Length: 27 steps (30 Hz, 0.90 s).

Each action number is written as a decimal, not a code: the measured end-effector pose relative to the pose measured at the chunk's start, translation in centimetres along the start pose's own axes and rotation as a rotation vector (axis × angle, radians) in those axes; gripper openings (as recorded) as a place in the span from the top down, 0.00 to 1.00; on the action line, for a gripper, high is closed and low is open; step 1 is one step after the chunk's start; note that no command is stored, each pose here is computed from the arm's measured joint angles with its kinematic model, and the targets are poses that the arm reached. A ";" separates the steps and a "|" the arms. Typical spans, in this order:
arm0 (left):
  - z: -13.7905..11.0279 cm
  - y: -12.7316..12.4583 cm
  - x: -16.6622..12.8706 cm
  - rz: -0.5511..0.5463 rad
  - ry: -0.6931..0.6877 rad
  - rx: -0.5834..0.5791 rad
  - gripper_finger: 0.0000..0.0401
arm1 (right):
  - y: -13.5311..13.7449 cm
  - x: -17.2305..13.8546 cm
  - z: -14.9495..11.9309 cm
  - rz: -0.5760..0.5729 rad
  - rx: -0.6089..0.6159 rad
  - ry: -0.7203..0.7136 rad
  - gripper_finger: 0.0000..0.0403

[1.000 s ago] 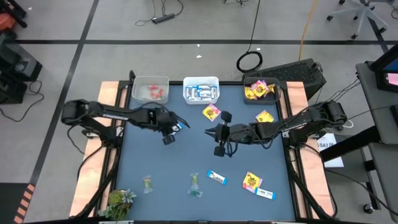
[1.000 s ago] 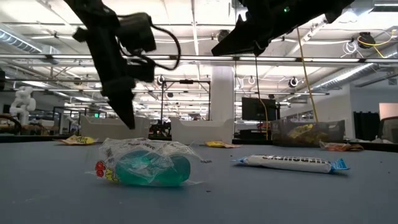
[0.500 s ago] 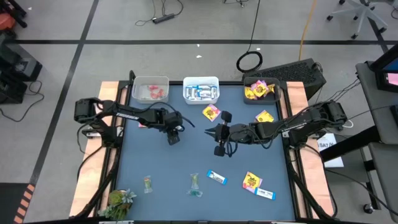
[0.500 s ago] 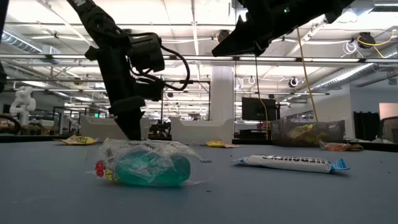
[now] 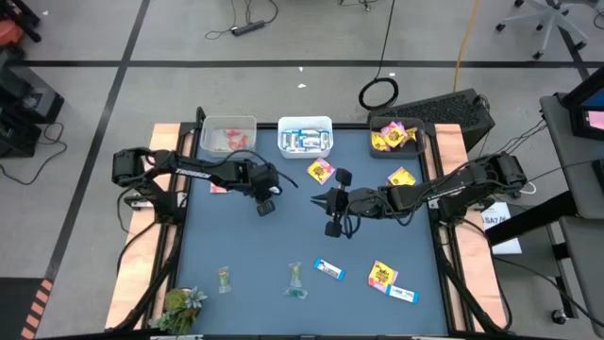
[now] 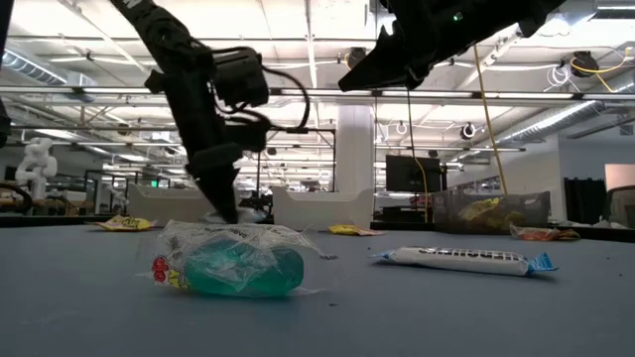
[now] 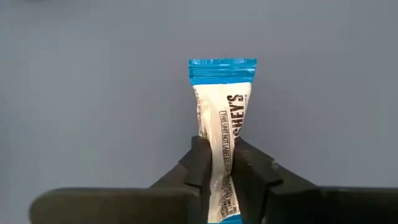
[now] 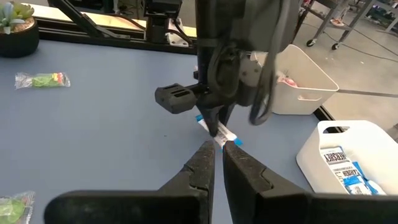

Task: Sort candy
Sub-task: Put the white chocolate into the white bin

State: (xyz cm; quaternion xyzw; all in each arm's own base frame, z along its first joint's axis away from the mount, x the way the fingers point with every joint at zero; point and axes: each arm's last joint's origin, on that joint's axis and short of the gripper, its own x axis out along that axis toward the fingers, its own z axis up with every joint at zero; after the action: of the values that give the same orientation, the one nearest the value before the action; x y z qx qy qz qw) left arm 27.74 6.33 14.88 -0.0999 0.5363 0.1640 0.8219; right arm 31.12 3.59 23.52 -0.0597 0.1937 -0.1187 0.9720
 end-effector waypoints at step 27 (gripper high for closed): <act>10.9 10.5 -4.4 0.001 -0.378 -0.038 0.89 | -0.1 0.0 -0.1 -0.002 -0.002 0.010 0.94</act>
State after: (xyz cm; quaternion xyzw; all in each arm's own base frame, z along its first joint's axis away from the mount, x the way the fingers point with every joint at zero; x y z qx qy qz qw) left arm 31.40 19.03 23.46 -0.0825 0.3690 0.1906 0.9059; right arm 31.10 3.48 23.43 -0.0604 0.1985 -0.1200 0.9708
